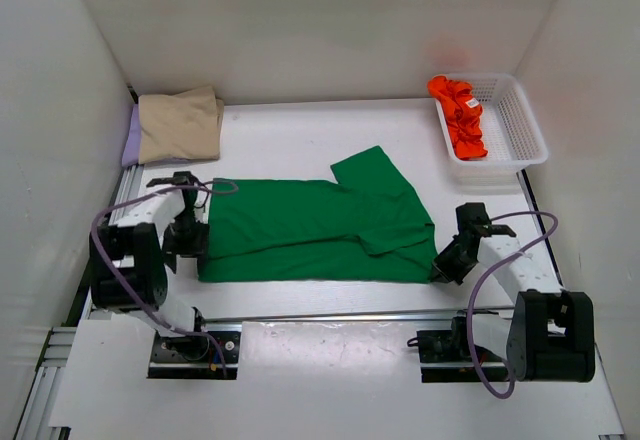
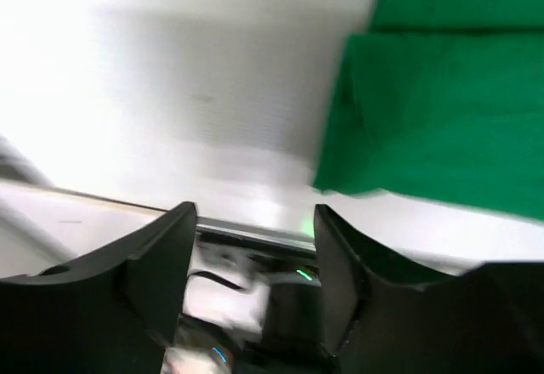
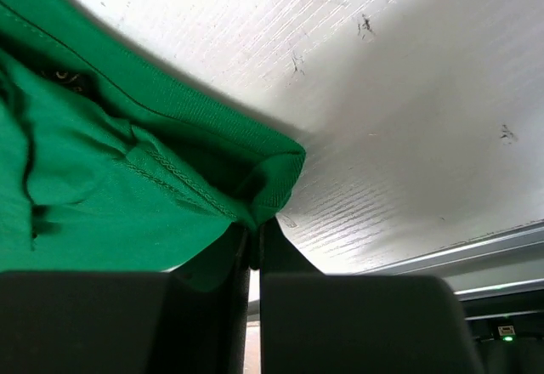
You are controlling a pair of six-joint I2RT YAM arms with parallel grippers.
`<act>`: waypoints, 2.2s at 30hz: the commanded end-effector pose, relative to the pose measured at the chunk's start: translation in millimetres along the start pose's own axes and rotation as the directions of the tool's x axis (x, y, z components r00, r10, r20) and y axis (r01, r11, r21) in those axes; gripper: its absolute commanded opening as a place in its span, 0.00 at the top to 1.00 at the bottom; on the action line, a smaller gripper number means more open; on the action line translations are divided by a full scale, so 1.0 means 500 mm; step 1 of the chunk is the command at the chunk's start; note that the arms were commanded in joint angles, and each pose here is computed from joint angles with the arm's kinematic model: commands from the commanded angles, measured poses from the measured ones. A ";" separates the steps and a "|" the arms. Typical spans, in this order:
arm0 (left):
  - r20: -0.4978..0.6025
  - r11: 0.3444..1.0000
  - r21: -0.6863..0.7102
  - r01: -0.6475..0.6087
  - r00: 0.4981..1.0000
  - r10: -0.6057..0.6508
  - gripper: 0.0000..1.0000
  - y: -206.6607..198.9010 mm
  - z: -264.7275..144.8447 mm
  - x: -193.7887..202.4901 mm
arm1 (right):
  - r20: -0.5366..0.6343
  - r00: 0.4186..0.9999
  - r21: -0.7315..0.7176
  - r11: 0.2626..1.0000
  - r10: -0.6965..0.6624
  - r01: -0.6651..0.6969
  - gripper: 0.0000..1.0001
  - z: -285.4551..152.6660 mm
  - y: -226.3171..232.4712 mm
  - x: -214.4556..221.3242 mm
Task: Fold and stack the t-shirts
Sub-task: Fold the flattened tshirt in 1/3 of the way
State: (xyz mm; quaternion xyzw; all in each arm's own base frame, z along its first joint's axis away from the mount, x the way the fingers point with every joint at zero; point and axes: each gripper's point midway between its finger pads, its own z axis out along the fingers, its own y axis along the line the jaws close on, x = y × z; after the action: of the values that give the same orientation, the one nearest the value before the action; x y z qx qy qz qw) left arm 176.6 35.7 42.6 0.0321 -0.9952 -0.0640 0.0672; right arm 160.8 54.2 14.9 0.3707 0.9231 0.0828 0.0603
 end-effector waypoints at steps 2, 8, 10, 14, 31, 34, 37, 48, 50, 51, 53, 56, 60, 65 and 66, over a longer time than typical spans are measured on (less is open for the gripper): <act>0.386 0.951 -0.308 0.035 0.918 0.091 0.30 0.053 -0.087 -0.123 | -0.022 1.000 -0.003 1.000 -0.014 0.014 1.00 0.000 0.001 0.004; 0.584 0.964 -0.256 -0.078 0.782 0.218 0.24 -0.056 -0.120 -0.145 | -0.026 0.999 0.013 0.999 -0.037 0.037 1.00 0.002 -0.002 0.000; 0.560 0.956 -0.268 -0.119 0.788 0.255 0.24 -0.073 -0.097 -0.138 | -0.019 0.999 0.006 0.999 -0.038 0.038 1.00 0.003 0.001 -0.003; 0.475 0.937 -0.295 -0.186 0.823 0.313 0.37 -0.091 -0.055 -0.127 | -0.033 0.999 0.020 0.999 -0.035 0.036 1.00 0.010 -0.010 0.007; 0.256 0.902 -0.340 -0.266 0.897 0.361 0.40 -0.087 -0.005 -0.117 | -0.021 0.999 0.033 0.998 -0.045 0.045 1.00 0.012 -0.019 0.005; 0.271 0.902 -0.358 -0.242 0.897 0.349 0.40 -0.081 -0.012 -0.136 | -0.021 0.998 0.033 0.998 -0.054 0.055 1.00 0.012 -0.020 0.005; 0.316 0.914 -0.348 -0.206 0.892 0.322 0.40 -0.084 -0.035 -0.174 | -0.021 0.998 0.033 0.998 -0.054 0.055 1.00 0.012 -0.020 0.005; 0.319 0.949 -0.304 -0.082 0.930 0.182 0.40 -0.029 -0.045 -0.244 | -0.015 0.998 0.040 0.997 -0.063 0.064 1.00 0.012 -0.023 0.003; 0.299 0.946 -0.321 -0.044 0.943 0.145 0.40 0.000 -0.034 -0.253 | -0.015 0.998 0.040 0.997 -0.063 0.064 1.00 0.012 -0.023 0.003; 0.311 0.948 -0.317 -0.021 0.942 0.125 0.40 0.010 -0.041 -0.268 | -0.015 0.998 0.040 0.997 -0.063 0.064 1.00 0.012 -0.023 0.003; 0.289 0.957 -0.291 0.003 0.954 0.085 0.40 0.030 -0.049 -0.273 | -0.015 0.998 0.040 0.997 -0.063 0.064 1.00 0.012 -0.023 0.003; 0.337 0.999 -0.003 0.046 0.940 -0.042 0.35 0.023 -0.146 -0.317 | -0.015 0.998 0.040 0.997 -0.063 0.064 1.00 0.012 -0.023 0.003; 0.082 0.915 0.389 0.103 0.986 -0.146 0.23 -0.030 -0.185 -0.211 | -0.009 0.998 0.046 0.997 -0.064 0.064 1.00 0.013 -0.025 0.001; -0.185 0.953 0.286 0.096 0.982 -0.044 0.21 -0.069 -0.026 -0.009 | 0.004 0.998 0.034 0.997 -0.066 0.065 1.00 0.010 -0.017 -0.007; -0.193 0.959 0.271 0.082 0.981 -0.029 0.21 -0.072 -0.009 0.002 | -0.002 0.998 0.040 0.997 -0.065 0.065 1.00 0.013 -0.018 -0.006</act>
State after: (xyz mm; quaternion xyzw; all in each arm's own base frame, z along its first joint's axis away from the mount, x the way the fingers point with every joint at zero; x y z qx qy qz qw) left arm 227.3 30.7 54.4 0.0996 -0.9917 0.0458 0.0669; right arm 159.2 54.9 11.4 0.3428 0.9341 0.0850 0.0529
